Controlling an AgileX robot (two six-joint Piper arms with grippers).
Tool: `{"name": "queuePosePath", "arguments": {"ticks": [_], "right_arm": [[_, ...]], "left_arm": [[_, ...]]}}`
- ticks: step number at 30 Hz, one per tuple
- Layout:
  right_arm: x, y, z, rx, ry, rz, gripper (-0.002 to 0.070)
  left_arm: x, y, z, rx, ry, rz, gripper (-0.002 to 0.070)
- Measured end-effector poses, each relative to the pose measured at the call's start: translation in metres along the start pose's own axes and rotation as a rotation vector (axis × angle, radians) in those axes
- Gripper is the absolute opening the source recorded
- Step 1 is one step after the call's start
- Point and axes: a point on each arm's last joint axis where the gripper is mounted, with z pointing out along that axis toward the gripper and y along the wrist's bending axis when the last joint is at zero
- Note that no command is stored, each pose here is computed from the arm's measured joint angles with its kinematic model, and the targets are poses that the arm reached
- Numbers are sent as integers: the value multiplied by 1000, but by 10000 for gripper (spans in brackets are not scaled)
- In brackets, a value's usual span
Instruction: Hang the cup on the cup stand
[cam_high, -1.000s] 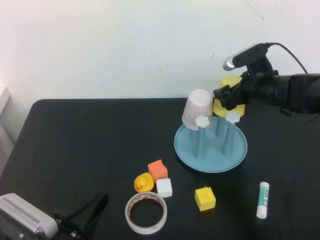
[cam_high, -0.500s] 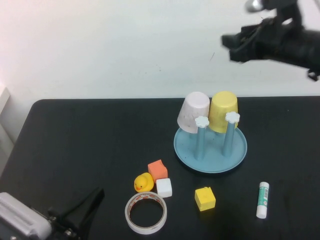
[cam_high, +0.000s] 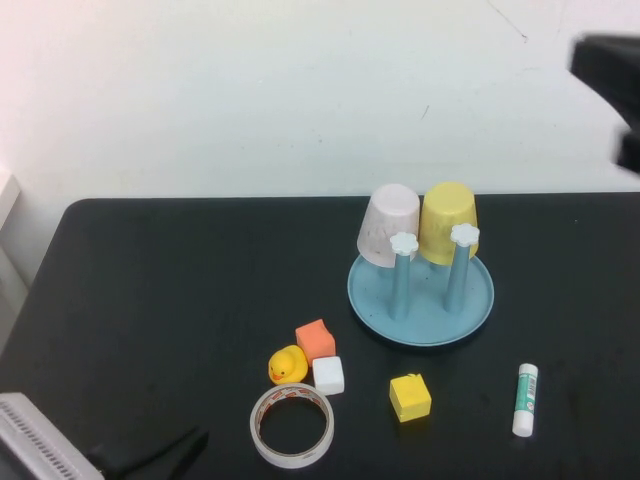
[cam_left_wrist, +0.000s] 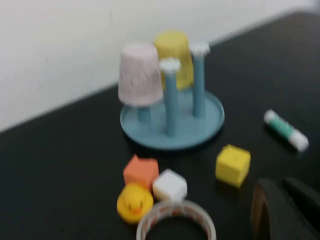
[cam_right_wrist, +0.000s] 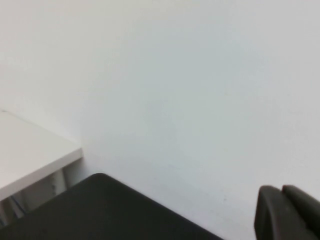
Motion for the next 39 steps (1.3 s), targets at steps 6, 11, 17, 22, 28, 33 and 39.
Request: {"name": "queuePosePath", "arguments": {"ticks": [6,11,17,22,28,33,39], "right_arm": [[21,29,-58,-49,-41,-16,-1],[41,50,-105,-57,-108,-41,-1],[60,67,-143,-66,-198,-44,-1],[71,75,-162,-74,-255,-22,-1],[78,78,-169,-75,-274,-23,-1],[80,78,-168,-75,-270,-21,-1],[80,78,-168,-75,-270,-21,-1]], "left_arm": [[-16,-2,-25,21,93,26,0],[-12,-2,-61,29,87,29,0],[-5,-1,-85,33,60,34,0],[-4,-1,-93,34,21,38,0],[-3,-1,-94,34,23,44,0],[-3,-1,-94,34,30,45,0],[-2,-1,-94,34,33,48,0]]}}
